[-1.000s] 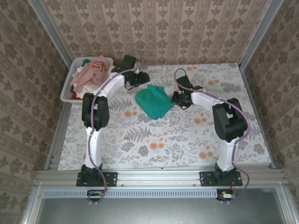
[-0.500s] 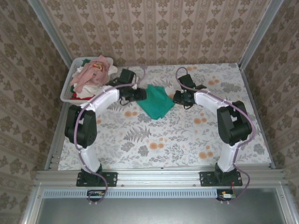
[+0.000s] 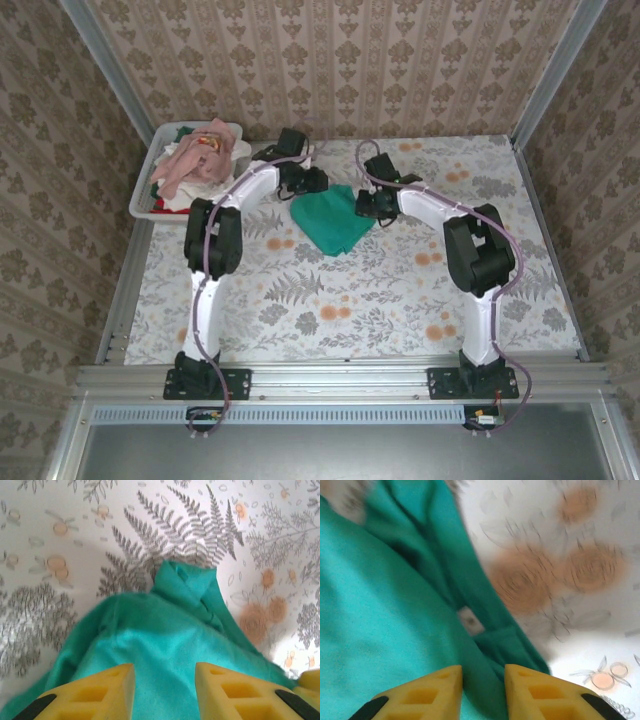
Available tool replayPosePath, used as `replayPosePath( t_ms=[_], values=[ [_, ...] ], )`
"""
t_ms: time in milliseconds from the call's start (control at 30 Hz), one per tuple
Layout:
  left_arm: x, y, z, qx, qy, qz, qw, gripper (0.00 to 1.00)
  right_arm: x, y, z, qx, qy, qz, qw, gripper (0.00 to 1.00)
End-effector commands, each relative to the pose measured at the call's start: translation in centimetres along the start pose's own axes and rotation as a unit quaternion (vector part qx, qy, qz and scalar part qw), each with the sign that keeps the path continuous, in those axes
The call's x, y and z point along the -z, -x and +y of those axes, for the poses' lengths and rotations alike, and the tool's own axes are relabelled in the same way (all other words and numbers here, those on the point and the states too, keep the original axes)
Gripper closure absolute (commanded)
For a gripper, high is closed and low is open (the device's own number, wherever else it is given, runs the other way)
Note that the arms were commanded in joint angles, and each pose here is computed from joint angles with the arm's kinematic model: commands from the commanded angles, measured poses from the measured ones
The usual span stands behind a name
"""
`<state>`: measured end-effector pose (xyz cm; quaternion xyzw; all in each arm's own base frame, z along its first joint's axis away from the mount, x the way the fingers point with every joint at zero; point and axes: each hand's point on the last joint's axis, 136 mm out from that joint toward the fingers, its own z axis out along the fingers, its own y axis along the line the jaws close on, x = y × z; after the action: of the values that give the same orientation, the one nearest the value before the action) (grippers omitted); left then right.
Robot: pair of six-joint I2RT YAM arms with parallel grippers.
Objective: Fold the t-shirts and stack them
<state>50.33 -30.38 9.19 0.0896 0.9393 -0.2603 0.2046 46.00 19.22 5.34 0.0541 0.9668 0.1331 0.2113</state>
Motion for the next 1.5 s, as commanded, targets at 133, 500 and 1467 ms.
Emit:
replayPosePath(
  t_ms=[133,500,1467],
  values=[
    [-0.9,0.5,-3.5,-0.022,-0.074,0.023,0.997,0.59,-1.5,-7.9,1.4,0.011,0.021,0.064,0.998,0.77],
    [11.3,0.0,0.1,-0.025,-0.039,-0.083,0.995,0.47,5.4,-13.4,1.4,0.038,-0.015,0.040,0.998,0.67],
    [10.8,-10.9,3.2,0.016,-0.045,-0.040,0.998,0.47,1.8,-0.3,4.2,0.064,-0.051,-0.017,0.996,0.67]
  ],
)
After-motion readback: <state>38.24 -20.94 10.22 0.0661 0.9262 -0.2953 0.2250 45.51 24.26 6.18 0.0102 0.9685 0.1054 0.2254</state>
